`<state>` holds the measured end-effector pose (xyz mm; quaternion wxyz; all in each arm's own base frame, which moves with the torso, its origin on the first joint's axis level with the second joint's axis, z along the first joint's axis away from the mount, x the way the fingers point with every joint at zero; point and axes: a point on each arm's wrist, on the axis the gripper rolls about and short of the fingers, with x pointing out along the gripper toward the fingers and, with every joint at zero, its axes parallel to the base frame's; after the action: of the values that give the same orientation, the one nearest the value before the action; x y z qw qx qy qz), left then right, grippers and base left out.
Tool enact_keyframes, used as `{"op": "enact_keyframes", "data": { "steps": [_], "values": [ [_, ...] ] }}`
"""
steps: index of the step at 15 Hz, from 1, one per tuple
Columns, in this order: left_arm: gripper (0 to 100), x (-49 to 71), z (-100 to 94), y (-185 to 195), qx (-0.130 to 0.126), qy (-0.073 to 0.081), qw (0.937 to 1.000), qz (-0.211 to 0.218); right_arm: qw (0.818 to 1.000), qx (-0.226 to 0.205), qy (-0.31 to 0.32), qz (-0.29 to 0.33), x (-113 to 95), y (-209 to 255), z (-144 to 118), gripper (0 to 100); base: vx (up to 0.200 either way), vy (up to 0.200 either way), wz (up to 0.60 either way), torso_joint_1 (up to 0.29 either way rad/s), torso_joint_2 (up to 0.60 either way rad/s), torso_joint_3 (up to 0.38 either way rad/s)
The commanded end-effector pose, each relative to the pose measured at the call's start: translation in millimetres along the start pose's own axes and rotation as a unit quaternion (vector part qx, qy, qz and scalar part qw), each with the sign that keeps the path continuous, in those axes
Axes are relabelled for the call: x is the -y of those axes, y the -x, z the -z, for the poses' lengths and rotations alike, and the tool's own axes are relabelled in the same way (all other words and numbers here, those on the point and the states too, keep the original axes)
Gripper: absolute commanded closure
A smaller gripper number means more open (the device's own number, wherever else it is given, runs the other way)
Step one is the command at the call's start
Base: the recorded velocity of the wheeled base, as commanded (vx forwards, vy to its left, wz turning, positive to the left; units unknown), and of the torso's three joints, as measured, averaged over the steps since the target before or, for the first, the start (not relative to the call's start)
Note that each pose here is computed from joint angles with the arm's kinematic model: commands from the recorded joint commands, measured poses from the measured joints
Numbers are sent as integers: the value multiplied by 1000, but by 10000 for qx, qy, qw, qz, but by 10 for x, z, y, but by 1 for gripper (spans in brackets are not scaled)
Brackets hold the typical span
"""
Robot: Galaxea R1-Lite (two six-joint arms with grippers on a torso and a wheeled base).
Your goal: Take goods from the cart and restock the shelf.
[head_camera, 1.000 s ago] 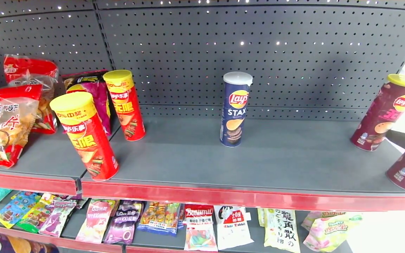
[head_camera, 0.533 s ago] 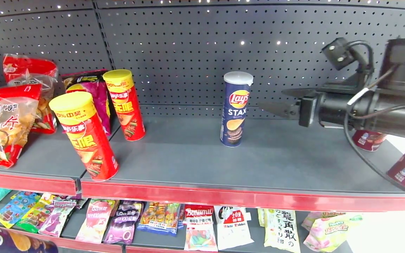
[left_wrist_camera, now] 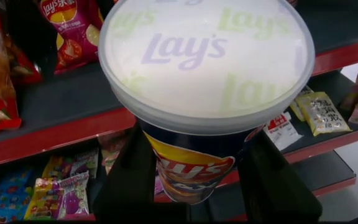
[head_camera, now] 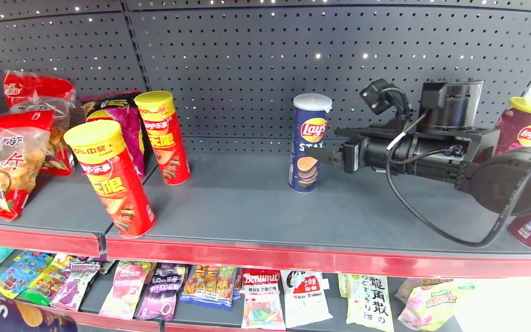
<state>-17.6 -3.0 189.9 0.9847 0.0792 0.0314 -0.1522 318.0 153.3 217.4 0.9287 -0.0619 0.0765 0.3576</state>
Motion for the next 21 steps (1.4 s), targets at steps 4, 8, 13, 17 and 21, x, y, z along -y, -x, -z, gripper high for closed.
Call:
{"op": "enact_keyframes", "data": {
  "steps": [4, 8, 13, 17, 21],
  "values": [
    [100, -3, 3, -20, -56, 13, 10000, 15, 10000, 47, -27, -48, 34, -136, -14, 0, 0, 0, 0, 0, 0, 0],
    [100, -4, 7, -27, -77, 17, 10000, 26, 9999, 150, 5, -44, 83, -283, -54, 0, 0, 0, 0, 0, 0, 0],
    [100, -3, 15, -27, -85, 19, 10000, 27, 9990, 258, 58, -354, -1, -433, -104, 0, 0, 0, 0, 0, 0, 0],
    [100, -2, 19, -29, -92, 21, 10000, 29, 9988, 302, 85, -371, 7, -584, -99, 0, 0, 0, 0, 0, 0, 0],
    [100, -3, 18, -32, -101, 22, 9999, 22, 9990, 293, 80, -342, 45, -689, -67, 100, 0, 0, 0, 0, 0, 0]
  ]
}}
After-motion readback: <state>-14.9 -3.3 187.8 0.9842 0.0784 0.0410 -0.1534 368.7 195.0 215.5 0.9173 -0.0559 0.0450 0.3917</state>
